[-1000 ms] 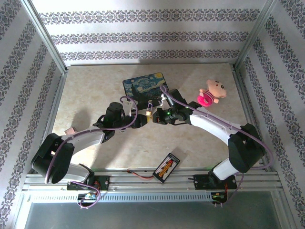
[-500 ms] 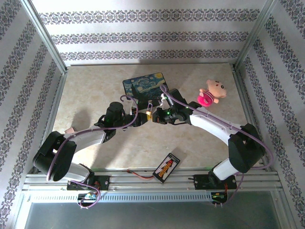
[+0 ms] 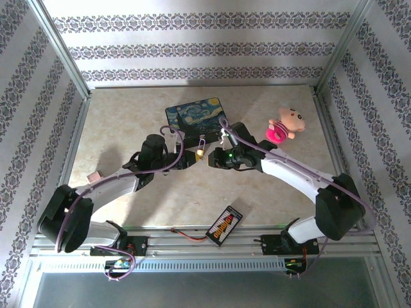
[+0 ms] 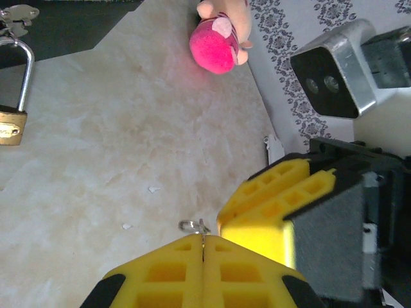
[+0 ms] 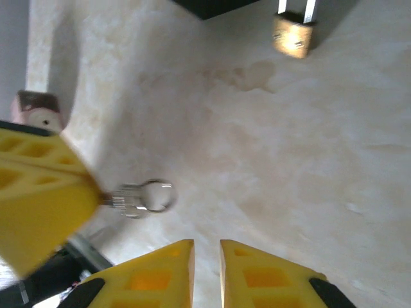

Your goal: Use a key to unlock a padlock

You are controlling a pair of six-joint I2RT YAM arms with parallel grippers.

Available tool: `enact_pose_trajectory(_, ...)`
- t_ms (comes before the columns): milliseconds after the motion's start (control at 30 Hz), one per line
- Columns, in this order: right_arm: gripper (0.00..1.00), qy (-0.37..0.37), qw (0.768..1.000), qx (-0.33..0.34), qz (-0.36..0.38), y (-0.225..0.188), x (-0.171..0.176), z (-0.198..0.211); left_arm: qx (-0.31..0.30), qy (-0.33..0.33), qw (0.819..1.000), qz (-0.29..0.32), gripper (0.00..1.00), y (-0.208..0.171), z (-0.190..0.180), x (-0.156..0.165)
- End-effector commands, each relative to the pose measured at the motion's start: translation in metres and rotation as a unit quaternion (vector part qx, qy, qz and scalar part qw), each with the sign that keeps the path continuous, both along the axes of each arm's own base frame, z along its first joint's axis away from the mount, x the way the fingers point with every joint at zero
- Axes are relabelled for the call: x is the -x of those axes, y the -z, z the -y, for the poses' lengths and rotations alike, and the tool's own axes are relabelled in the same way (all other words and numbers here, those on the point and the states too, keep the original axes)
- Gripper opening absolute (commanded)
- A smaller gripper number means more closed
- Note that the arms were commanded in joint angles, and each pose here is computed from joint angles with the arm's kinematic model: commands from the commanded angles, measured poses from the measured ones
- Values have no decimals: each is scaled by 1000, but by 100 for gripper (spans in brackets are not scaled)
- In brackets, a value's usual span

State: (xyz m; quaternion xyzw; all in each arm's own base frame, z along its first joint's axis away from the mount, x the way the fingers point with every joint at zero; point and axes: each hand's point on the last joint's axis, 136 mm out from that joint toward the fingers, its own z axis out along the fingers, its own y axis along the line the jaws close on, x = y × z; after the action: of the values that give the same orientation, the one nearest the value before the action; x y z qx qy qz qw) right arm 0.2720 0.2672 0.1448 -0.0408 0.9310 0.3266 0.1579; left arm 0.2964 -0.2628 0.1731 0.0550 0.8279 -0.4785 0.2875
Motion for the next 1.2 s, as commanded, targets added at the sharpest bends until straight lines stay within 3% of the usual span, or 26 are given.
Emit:
enact_pose_trajectory(0,20,49,996,74,19,10,-4,37,-46,3,999,-20,0,-3,-13,11)
enact_pose_trajectory(133,24,46,993,93,53,5,-5,40,-68,-1,997,-46,0,-6,-20,17)
enact_pose_trajectory(267,32,-4,982,105,158,-21,-3,19,-80,-29,992,-98,0,-4,-28,13)
enact_pose_trajectory(400,39,-58,951,127,275,-42,2,-3,-75,-43,984,-154,0,-2,-33,10)
enact_pose_trajectory(667,36,-157,893,84,413,-56,20,-48,-66,-43,978,-194,0,-6,-39,9)
enact_pose_trajectory(933,36,-208,860,73,459,-51,27,-64,-38,-20,977,-209,0,-14,-35,13)
enact_pose_trajectory(1167,40,-239,847,105,463,-39,25,-74,-30,-17,978,-206,0,-19,-35,15)
